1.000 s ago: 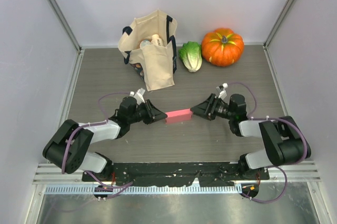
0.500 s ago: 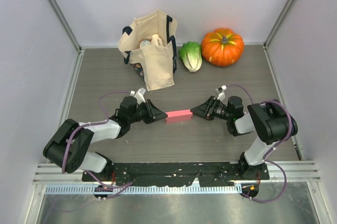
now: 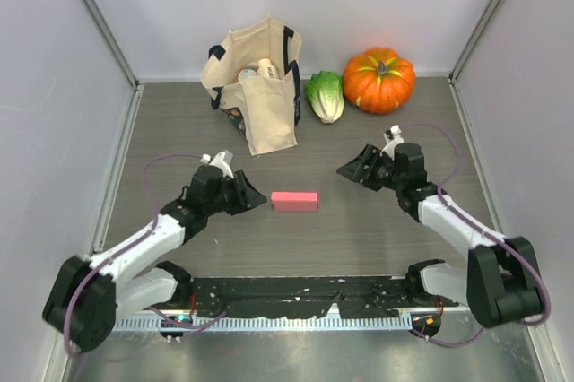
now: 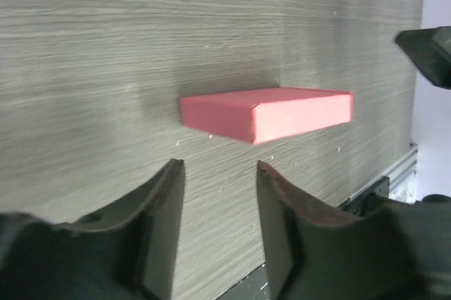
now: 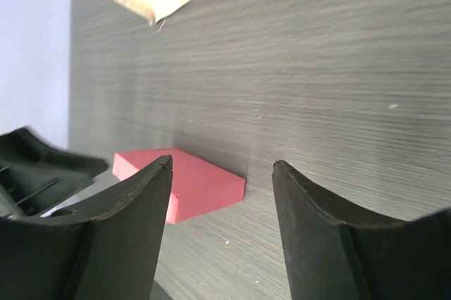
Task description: Fold the paper box
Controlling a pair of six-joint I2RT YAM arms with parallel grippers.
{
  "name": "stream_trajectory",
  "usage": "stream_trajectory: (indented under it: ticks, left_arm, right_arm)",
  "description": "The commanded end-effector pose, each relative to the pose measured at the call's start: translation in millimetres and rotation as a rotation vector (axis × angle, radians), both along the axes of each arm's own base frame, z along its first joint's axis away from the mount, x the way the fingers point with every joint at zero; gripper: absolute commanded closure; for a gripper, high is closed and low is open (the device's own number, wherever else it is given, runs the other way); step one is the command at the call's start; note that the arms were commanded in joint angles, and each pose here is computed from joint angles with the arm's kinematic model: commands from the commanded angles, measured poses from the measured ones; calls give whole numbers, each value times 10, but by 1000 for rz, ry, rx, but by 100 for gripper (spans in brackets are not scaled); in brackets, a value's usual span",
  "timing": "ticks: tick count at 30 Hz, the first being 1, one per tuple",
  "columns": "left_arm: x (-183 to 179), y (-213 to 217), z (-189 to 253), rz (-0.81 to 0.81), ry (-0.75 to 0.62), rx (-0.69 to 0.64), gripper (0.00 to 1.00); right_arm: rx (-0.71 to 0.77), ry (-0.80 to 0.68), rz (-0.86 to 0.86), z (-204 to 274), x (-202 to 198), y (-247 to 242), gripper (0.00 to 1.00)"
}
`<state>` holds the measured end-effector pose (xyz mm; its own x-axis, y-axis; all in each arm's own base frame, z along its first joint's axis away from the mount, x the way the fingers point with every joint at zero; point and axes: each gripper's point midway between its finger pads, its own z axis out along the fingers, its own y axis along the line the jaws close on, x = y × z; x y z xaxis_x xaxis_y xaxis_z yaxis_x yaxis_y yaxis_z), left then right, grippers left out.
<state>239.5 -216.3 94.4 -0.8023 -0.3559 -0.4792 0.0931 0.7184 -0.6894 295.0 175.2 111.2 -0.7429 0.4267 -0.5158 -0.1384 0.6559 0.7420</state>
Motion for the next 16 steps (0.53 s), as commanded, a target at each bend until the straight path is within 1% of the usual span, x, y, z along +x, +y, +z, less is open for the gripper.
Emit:
stream_trajectory:
  ticks: [1, 2, 3, 4, 5, 6, 7, 8, 9, 10, 12, 13, 14, 15, 16]
  left_arm:
    - [-152, 435, 321, 70, -51, 165, 48]
    - [-227, 495, 523, 78, -100, 146, 46]
    - [-248, 528, 646, 89, -131, 136, 46]
    - [-252, 561, 864, 106, -184, 113, 46]
    - [-317, 635, 935, 115, -196, 127, 45]
    - [-340, 727, 1247, 156, -286, 96, 44]
    - [-357, 814, 1368, 193, -322, 96, 43]
    - [-399, 902, 1433, 218, -340, 109, 39]
    - [-448, 1019, 1705, 266, -419, 81, 36]
    - [-484, 1065, 1804, 277, -449, 75, 35]
    - [-557, 1150, 2107, 300, -527, 44, 28]
    - [-591, 1207, 2226, 319, -562, 33, 24]
    - [-619, 1237, 2328, 328, -587, 24, 13]
    - [-665, 1281, 2505, 336, -630, 12, 8]
    - [-681, 1297, 2586, 337, -649, 10, 2]
  right_arm:
    - [-310, 99, -145, -77, -186, -518, 33]
    - [-340, 109, -171, -64, -237, -591, 33]
    - [-326, 39, -192, 155, -258, -610, 32]
    - [-319, 2, -206, 281, -268, -631, 29]
    - [-315, -37, -219, 411, -299, -660, 27]
    - [-297, -112, -243, 646, -329, -693, 26]
    - [-282, -167, -251, 833, -345, -702, 24]
    - [-272, -202, -257, 963, -372, -713, 22]
    - [-259, -242, -269, 1113, -404, -732, 18]
    - [-255, -277, -272, 1306, -428, -743, 18]
    - [-275, -321, -265, 1511, -481, -775, 17]
    - [-266, -372, -266, 1727, -556, -794, 17]
    - [-264, -417, -273, 1852, -603, -819, 17]
    - [-272, -466, -284, 1979, -646, -860, 16]
    - [-252, -554, -299, 2224, -768, -900, 16]
